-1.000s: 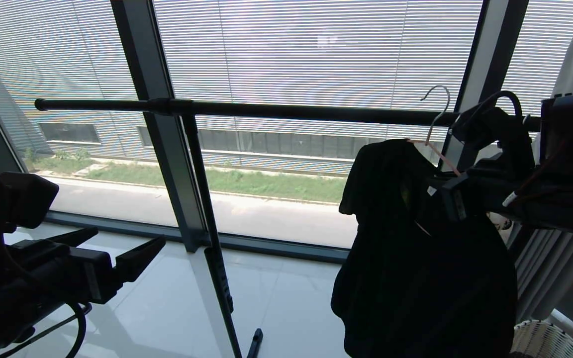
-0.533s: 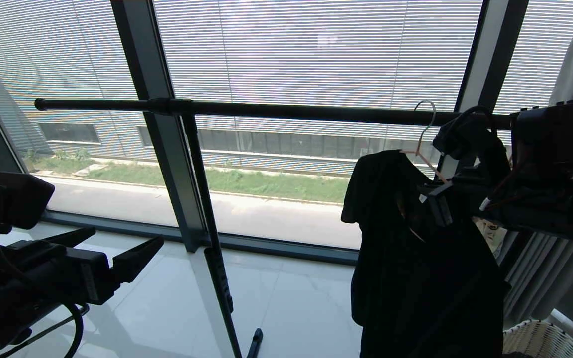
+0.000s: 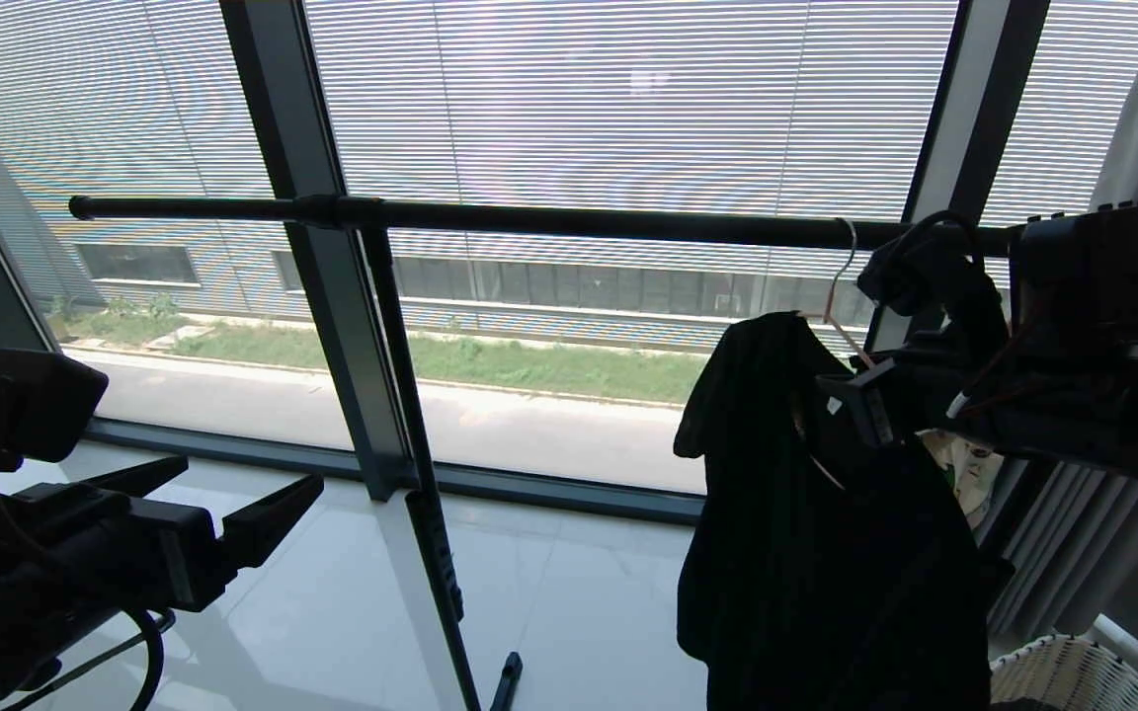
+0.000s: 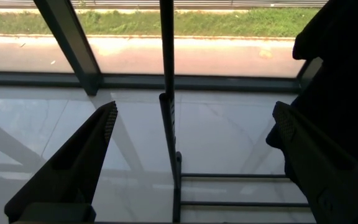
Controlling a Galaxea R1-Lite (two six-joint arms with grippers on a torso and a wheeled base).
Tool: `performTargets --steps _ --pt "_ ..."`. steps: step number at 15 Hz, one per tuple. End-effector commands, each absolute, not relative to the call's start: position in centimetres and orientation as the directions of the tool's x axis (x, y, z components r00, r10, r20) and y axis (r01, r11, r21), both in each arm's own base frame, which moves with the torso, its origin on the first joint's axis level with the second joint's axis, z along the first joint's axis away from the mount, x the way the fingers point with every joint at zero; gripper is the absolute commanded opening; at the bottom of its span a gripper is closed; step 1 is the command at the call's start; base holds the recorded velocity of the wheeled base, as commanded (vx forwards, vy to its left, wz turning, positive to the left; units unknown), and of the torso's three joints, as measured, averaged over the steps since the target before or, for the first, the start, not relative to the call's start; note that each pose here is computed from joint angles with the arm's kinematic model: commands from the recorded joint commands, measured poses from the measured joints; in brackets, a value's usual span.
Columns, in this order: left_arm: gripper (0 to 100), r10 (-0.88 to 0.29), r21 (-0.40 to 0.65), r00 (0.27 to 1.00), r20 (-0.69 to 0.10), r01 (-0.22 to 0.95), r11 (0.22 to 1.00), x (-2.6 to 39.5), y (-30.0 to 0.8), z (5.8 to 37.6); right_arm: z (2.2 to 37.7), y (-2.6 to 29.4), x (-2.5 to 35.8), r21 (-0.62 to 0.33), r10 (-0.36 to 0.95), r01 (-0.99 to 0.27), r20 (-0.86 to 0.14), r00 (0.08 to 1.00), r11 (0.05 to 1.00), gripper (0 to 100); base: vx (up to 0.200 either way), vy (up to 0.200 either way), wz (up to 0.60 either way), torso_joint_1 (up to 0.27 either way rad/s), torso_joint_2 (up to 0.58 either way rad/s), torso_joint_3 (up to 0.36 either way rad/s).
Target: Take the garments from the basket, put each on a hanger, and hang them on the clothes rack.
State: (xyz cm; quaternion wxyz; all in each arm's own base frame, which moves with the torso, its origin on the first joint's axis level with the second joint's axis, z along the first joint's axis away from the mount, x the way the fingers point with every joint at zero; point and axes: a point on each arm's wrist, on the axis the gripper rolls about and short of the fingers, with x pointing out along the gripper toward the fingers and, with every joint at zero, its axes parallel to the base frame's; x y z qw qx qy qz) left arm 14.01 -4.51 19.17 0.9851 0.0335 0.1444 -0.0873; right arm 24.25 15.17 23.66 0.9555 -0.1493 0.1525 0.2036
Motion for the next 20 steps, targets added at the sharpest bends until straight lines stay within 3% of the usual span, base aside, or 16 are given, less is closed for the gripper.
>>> performTargets --steps 1,4,9,20 --pt "100 -0.160 0.040 0.944 -0.288 0.179 0.983 14.0 -4.5 19.2 24.0 15.1 24.0 -0.213 0.347 -0.431 -0.338 0.875 0.877 100 0.000 0.000 0.00 0.000 0.00 0.000" --pt "100 -0.052 0.065 0.959 -0.279 0.073 0.995 13.6 -3.8 19.1 26.6 13.0 21.0 -0.189 0.352 -0.411 -0.279 0.893 0.892 100 0.000 0.000 0.00 0.000 0.00 0.000" --pt "100 0.063 0.096 0.970 -0.235 -0.041 0.995 12.3 -2.6 19.2 29.0 9.1 15.4 -0.219 0.320 -0.387 -0.288 0.903 0.896 100 0.000 0.000 0.00 0.000 0.00 0.000" --pt "100 0.144 0.132 0.971 -0.192 -0.120 0.984 10.6 -1.2 19.0 27.0 4.1 12.7 -0.356 0.110 -0.210 -0.283 0.953 0.911 100 -0.200 0.000 0.00 -0.001 0.00 0.004"
